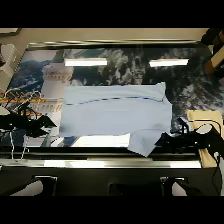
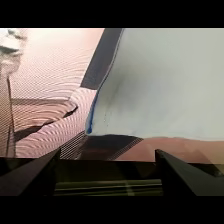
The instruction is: Fold the clothes and pants, and hang the long-sleeved shirts on hangers.
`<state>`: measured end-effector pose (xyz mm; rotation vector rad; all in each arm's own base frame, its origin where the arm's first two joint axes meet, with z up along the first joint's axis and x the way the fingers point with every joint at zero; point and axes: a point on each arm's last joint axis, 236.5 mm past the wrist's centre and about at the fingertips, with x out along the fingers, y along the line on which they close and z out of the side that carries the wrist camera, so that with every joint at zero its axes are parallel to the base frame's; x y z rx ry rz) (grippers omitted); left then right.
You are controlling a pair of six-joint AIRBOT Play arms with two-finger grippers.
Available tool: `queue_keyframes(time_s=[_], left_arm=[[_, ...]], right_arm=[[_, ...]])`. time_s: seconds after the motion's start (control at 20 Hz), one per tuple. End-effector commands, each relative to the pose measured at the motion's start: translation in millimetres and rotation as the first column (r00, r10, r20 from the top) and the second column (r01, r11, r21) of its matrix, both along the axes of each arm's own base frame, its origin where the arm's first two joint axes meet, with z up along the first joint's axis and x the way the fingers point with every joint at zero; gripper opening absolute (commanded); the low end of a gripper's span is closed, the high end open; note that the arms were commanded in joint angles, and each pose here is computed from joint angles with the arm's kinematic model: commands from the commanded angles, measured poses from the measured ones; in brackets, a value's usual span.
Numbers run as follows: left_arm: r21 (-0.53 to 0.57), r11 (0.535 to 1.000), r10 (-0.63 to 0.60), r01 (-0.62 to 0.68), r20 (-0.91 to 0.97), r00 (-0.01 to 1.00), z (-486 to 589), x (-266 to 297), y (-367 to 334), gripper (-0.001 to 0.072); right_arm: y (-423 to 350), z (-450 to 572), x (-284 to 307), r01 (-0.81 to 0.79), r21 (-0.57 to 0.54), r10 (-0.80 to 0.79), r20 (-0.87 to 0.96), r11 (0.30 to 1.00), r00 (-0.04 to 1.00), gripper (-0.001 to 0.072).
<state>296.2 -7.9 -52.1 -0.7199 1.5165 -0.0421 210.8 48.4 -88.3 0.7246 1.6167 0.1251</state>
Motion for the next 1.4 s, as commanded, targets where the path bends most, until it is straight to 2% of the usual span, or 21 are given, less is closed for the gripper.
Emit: queue_keyframes(time_s=[0.0,0.25,0.3,0.4,0.45,0.5,0.95,1.15,1.2,1.3,1.35], left_arm=[[-0.025,0.999,0.049,-0.048,0.05,0.998,1,12,-4,0.0677],[-0.015,0.999,0.051,-0.05,0.074,0.996,0,18,-2,0.0678],[-0.012,0.999,0.051,-0.051,0.08,0.995,0,19,-1,0.0678],[-0.007,0.999,0.046,-0.045,0.086,0.995,-2,19,-1,0.0677],[-0.009,0.999,0.04,-0.039,0.078,0.996,-6,15,-2,0.0677],[-0.011,0.999,0.03,-0.03,0.067,0.997,-12,9,-3,0.0677],[0.027,0.993,0.115,-0.116,0.037,0.993,-59,-12,3,0.0676],[-0.023,0.992,0.123,-0.121,0.068,0.99,-55,-2,-9,0.0673],[-0.024,0.994,0.109,-0.108,0.067,0.992,-55,-3,-13,0.0657],[-0.032,0.997,0.066,-0.065,0.056,0.996,-54,-7,-25,0.0493],[-0.037,0.998,0.042,-0.04,0.049,0.998,-54,-9,-33,0.0453]], right_arm=[[2,-11,11,0.072,-0.001,-0.072,0.049,0.997,0.996,0.0375],[-8,-18,25,0.121,-0.039,-0.117,0.105,0.992,0.988,0.0357],[-10,-19,28,0.13,-0.047,-0.124,0.118,0.99,0.985,0.0325],[-12,-19,33,0.141,-0.053,-0.133,0.133,0.989,0.982,0.0183],[-11,-18,32,0.132,-0.048,-0.125,0.135,0.99,0.983,0.0077],[-9,-17,32,0.129,-0.04,-0.123,0.135,0.991,0.983,0.004],[11,-5,35,0.11,0.058,-0.117,0.149,0.992,0.982,0.004],[17,-1,32,0.098,0.088,-0.11,0.137,0.991,0.984,0.004],[18,0,31,0.096,0.091,-0.107,0.134,0.991,0.985,0.004],[19,2,30,0.092,0.096,-0.105,0.137,0.991,0.985,0.004],[19,5,31,0.093,0.097,-0.107,0.149,0.991,0.983,0.004]])
